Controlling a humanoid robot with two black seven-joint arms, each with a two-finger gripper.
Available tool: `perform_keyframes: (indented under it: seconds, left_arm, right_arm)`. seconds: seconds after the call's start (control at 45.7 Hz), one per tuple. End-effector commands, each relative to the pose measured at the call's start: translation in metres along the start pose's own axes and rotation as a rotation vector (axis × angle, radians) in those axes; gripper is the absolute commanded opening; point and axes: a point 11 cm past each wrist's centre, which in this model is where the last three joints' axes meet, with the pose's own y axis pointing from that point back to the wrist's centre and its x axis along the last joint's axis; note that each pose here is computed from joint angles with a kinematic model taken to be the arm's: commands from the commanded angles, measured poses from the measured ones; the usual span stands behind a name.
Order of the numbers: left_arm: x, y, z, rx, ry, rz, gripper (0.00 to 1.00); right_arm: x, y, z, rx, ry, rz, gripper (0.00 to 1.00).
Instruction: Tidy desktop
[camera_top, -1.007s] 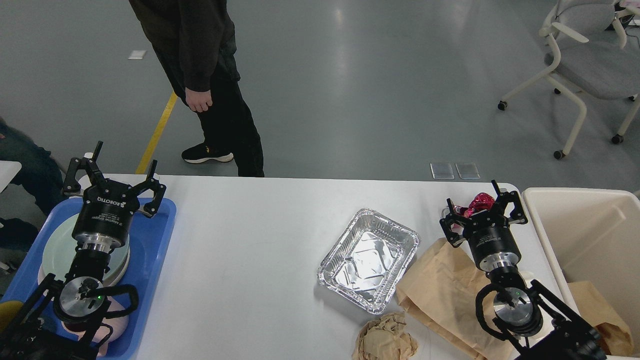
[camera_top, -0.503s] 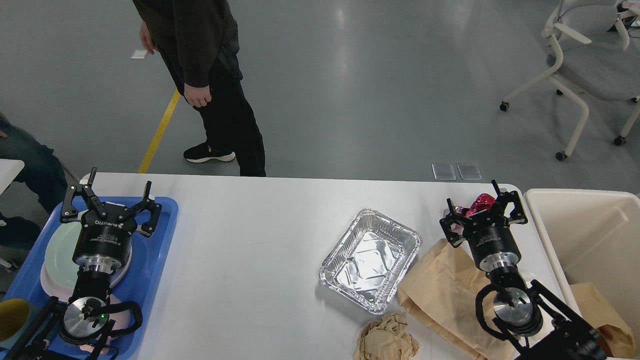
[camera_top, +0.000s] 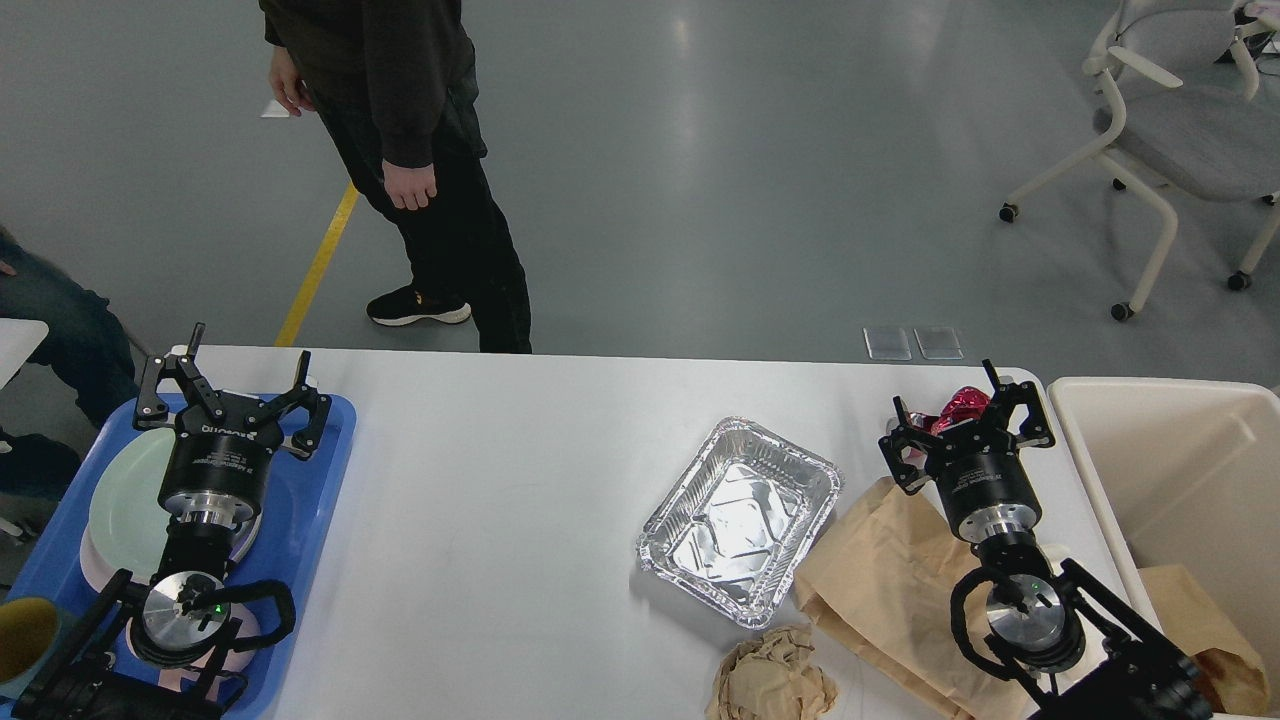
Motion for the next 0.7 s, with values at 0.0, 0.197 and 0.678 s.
perform_keyframes:
  seconds: [0.0,0.197,0.678]
  left_arm:
    - [-0.004,-0.005,-0.011,0.009,0.016,-0.002,0.96]
    - [-0.007,-0.011,-0.024,0.056,-0.008,-0.012,0.96]
    - [-0.007,-0.011,-0.027,0.072,-0.003,-0.012,0.96]
  right_arm:
    - [0.000,0.000,0.000,0.000,0.000,0.000,1.00]
    - [0.000,0.000,0.000,0.000,0.000,0.000,1.00]
    - [0.000,0.000,0.000,0.000,0.000,0.000,1.00]
